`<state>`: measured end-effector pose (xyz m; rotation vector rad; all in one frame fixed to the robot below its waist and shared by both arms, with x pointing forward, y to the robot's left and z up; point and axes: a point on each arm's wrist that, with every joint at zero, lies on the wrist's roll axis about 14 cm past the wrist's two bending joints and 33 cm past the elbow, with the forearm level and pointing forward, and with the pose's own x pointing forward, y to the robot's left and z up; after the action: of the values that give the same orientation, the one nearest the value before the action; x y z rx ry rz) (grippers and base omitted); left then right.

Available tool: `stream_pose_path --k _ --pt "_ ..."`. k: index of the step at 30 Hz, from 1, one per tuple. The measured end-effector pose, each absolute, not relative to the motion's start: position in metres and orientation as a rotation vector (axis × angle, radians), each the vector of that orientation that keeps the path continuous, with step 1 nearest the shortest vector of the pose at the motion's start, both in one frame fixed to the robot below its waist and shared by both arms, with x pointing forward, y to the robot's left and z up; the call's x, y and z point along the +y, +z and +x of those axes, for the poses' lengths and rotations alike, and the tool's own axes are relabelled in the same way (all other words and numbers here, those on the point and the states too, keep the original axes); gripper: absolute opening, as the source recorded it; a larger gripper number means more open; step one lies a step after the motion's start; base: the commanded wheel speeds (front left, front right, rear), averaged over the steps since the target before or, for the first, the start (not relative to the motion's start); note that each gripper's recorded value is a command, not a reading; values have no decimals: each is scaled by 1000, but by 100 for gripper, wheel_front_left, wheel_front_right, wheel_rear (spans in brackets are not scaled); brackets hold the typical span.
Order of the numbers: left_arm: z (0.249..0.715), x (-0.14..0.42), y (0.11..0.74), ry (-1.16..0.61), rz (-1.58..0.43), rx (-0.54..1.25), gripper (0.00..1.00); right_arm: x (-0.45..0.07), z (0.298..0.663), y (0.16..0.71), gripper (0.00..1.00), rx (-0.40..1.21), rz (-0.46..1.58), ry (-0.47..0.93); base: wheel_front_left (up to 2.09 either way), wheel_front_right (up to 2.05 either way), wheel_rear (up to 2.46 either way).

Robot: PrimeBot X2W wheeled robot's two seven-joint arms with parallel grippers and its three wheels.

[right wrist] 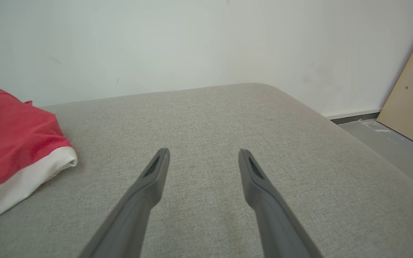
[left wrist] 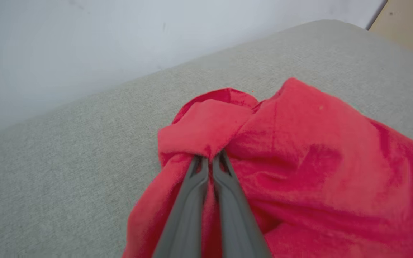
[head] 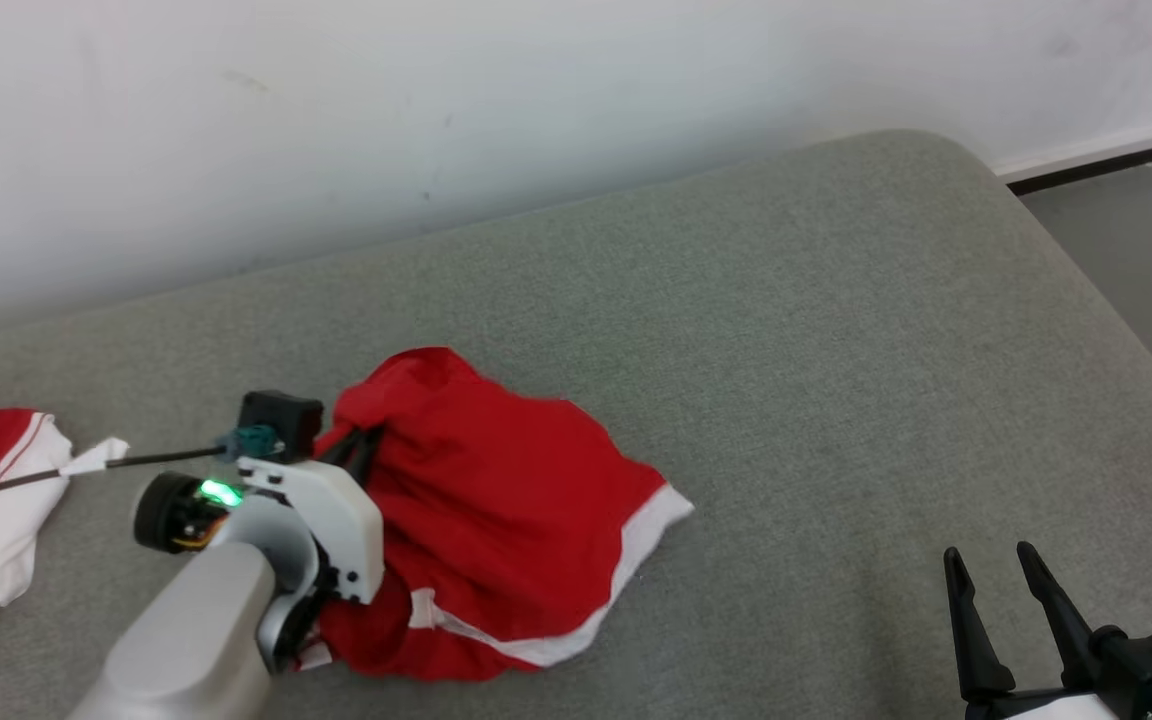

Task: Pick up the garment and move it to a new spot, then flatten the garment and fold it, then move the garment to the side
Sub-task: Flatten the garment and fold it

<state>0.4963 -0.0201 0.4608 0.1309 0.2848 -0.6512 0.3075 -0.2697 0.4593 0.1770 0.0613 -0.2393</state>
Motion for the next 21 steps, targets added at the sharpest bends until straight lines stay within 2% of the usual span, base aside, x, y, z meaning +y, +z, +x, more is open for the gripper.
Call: stream_pose_path --k 7,8,9,10,11,21 --pt "515 2 445 -575 161 290 0 -273 308 457 100 71 173 -251 0 0 0" --pt "515 5 444 -566 160 287 13 -273 309 457 100 70 173 -250 0 0 0" --pt "515 6 444 -560 149 278 38 -273 310 457 100 69 173 -247 0 0 0" --pt "513 6 444 -557 142 273 67 -272 311 458 100 68 173 -244 0 0 0" --pt "511 5 444 -563 135 269 100 -271 312 459 100 65 174 -241 0 0 0" --pt "485 0 480 -543 -8 146 100 -261 313 468 100 28 179 -198 0 0 0"
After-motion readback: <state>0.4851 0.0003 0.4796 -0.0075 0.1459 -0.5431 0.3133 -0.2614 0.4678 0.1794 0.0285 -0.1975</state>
